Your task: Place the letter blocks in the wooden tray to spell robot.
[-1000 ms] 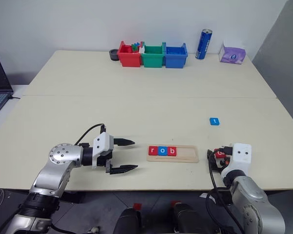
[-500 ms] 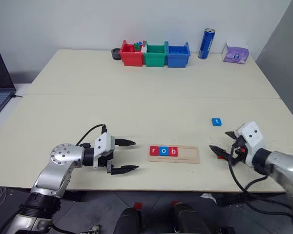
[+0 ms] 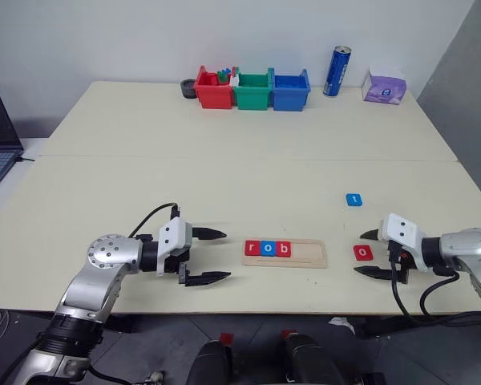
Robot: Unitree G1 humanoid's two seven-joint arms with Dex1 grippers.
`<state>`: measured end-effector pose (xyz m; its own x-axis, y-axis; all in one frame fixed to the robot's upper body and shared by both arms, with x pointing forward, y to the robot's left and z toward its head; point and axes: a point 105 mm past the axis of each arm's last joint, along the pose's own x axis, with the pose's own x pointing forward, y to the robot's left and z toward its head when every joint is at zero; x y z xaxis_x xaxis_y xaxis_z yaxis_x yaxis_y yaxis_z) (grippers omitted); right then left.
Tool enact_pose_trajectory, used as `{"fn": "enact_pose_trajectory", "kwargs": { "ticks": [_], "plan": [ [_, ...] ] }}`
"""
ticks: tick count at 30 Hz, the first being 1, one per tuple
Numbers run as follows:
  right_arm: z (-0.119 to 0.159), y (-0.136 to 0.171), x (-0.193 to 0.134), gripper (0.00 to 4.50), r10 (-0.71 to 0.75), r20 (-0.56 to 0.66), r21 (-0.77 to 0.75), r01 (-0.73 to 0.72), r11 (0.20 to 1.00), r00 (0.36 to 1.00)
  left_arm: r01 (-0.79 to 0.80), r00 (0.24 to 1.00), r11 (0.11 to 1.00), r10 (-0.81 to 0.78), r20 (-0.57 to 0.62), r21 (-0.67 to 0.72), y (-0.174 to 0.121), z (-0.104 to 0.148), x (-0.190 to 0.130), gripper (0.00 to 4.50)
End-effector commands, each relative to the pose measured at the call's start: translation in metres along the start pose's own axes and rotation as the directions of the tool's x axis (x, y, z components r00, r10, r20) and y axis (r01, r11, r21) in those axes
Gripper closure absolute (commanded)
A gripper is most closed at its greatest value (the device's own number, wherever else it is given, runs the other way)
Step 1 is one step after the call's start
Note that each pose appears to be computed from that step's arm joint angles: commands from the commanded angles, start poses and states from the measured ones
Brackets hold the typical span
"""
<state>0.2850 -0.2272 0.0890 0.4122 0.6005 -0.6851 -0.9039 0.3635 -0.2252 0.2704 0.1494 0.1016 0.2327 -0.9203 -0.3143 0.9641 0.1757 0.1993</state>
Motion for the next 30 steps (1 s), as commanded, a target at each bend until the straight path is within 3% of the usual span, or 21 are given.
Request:
{"fn": "enact_pose_trajectory", "kwargs": {
  "ticks": [1,4,9,15,19,30],
  "plan": [
    [0.000,-0.004,-0.004,0.41,0.022,-0.022,-0.026,-0.022,0.999,1.000,-0.006,1.000,0.999,0.005,0.013,0.036,0.002,0.009,0.000,0.00],
    [0.002,-0.002,-0.003,1.25,0.049,-0.010,-0.014,-0.049,0.999,0.999,-0.007,1.000,0.999,0.007,0.012,0.037,0.002,0.009,0.000,0.00],
    [0.005,-0.001,-0.003,3.07,0.057,0.012,-0.008,-0.057,0.998,0.998,-0.012,1.000,0.999,0.011,0.011,0.035,0.002,0.009,-0.001,0.00],
    [0.050,0.006,-0.004,3.06,0.082,0.143,-0.052,-0.075,0.996,0.986,-0.019,1.000,0.999,0.019,0.000,0.031,0.001,0.007,-0.003,0.00],
    [0.078,0.027,0.016,3.06,0.149,0.173,-0.132,-0.127,0.983,0.974,-0.029,1.000,0.999,0.029,0.003,0.031,0.002,0.007,-0.004,0.00],
    [0.096,0.031,0.055,3.06,0.153,0.110,-0.180,-0.132,0.975,0.982,-0.036,0.999,0.999,0.036,0.003,0.032,0.002,0.007,-0.005,0.00]
  ]
}}
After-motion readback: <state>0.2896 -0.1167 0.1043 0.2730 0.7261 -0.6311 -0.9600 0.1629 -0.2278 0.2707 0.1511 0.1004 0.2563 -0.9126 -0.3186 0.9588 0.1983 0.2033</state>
